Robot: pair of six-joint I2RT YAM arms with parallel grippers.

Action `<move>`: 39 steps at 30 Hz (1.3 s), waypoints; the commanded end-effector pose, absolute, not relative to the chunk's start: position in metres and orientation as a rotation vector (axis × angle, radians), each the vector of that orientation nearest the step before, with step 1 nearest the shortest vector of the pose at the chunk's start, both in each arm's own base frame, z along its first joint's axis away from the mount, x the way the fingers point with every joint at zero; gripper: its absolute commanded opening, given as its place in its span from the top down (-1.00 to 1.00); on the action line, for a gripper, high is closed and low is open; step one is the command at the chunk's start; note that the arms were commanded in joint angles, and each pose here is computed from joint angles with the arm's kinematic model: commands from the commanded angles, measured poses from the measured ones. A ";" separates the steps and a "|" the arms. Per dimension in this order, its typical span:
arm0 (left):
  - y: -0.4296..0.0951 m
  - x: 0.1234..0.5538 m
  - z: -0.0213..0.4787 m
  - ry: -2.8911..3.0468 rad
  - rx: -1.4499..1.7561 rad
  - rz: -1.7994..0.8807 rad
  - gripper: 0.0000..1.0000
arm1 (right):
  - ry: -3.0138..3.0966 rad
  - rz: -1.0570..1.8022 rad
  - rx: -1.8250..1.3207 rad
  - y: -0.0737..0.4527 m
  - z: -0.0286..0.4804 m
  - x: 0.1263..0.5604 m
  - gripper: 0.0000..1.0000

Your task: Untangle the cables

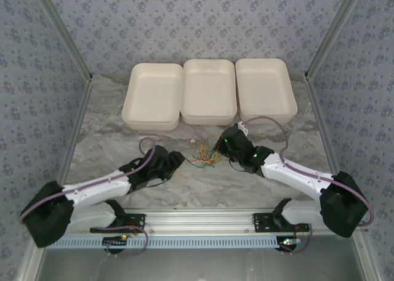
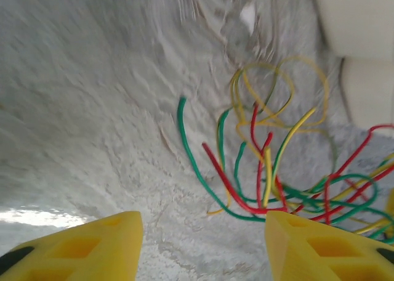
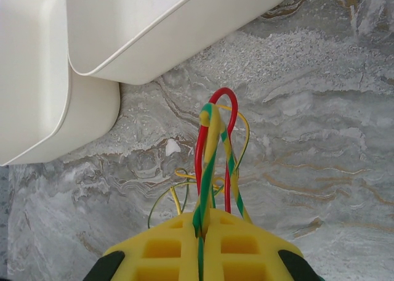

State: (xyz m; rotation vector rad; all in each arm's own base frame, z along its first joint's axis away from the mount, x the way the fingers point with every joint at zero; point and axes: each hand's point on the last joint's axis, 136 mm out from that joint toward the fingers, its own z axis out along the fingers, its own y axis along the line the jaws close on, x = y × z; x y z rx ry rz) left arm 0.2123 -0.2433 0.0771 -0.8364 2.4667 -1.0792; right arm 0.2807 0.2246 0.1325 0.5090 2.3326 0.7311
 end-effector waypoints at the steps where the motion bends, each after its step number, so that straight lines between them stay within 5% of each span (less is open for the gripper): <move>1: -0.272 0.224 0.095 2.409 -0.834 -1.194 0.04 | 2.319 0.720 0.505 0.223 0.139 0.283 1.00; 10: -0.283 0.237 0.081 2.390 -0.910 -1.193 0.31 | 2.305 0.748 0.529 0.219 0.137 0.279 1.00; 18: -0.285 0.244 0.068 2.371 -0.972 -1.197 0.26 | 2.302 0.776 0.528 0.222 0.137 0.276 1.00; 22: -0.289 0.247 0.069 2.364 -0.980 -1.202 0.53 | 2.299 0.780 0.531 0.221 0.136 0.273 1.00; 28: -0.295 0.250 0.063 2.357 -1.007 -1.231 0.67 | 2.290 0.804 0.540 0.222 0.136 0.270 1.00; 30: -0.294 0.250 0.061 2.355 -1.014 -1.232 0.88 | 2.294 0.802 0.536 0.222 0.135 0.269 1.00; 31: -0.293 0.250 0.060 2.353 -1.023 -1.227 1.00 | 2.294 0.802 0.536 0.221 0.135 0.268 1.00; 39: -0.213 0.257 0.090 2.265 -1.078 -1.051 1.00 | 2.288 0.672 0.575 0.175 0.138 0.262 1.00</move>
